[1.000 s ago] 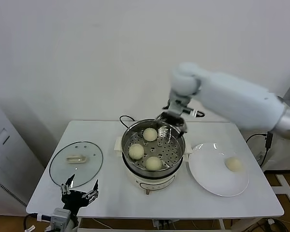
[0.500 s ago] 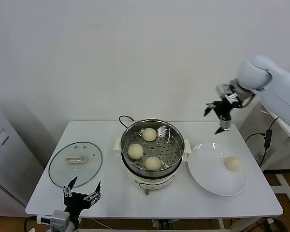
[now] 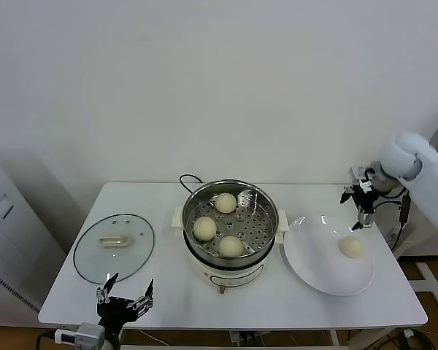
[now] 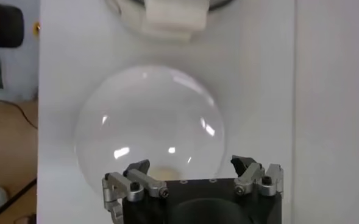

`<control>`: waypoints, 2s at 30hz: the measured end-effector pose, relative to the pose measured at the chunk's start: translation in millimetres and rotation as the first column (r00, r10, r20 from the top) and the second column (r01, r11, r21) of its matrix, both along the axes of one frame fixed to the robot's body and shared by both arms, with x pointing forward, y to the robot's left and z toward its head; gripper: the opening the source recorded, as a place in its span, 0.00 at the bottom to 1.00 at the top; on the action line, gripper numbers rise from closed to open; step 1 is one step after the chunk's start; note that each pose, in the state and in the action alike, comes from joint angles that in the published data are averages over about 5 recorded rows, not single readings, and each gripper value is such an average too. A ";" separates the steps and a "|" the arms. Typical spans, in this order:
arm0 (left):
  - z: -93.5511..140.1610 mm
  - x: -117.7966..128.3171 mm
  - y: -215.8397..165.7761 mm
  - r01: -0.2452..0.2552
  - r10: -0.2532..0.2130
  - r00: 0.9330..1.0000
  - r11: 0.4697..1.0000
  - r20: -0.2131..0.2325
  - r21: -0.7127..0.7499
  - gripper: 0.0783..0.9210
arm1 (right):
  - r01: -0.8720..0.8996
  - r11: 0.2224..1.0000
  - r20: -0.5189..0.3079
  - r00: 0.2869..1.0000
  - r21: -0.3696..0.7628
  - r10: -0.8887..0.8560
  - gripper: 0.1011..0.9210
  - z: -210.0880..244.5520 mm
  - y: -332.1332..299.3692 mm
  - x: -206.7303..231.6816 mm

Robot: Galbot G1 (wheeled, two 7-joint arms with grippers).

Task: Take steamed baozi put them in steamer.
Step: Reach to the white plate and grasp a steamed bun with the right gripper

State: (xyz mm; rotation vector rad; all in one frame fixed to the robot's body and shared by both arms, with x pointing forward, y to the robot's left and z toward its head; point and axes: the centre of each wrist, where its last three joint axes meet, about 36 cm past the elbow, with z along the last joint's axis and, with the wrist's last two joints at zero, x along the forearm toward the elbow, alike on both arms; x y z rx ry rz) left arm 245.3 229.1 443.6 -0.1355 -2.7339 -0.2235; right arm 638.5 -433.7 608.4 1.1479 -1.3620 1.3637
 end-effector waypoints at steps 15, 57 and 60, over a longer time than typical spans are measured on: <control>-4.2 0.0 1.1 -0.003 0.003 1.000 1.000 -0.015 0.001 0.88 | 0.070 0.997 -0.039 0.997 -0.010 -0.071 0.88 -85.4 -22.4 11.3; -16.5 3.4 1.9 -0.003 0.003 0.999 1.000 -0.047 0.012 0.88 | 0.135 0.990 -0.054 0.989 -0.051 -0.137 0.88 -150.1 -40.7 12.2; -17.0 3.8 2.1 -0.003 0.004 0.999 1.000 -0.048 0.012 0.88 | 0.135 0.990 -0.055 0.989 -0.051 -0.138 0.83 -150.9 -41.1 12.3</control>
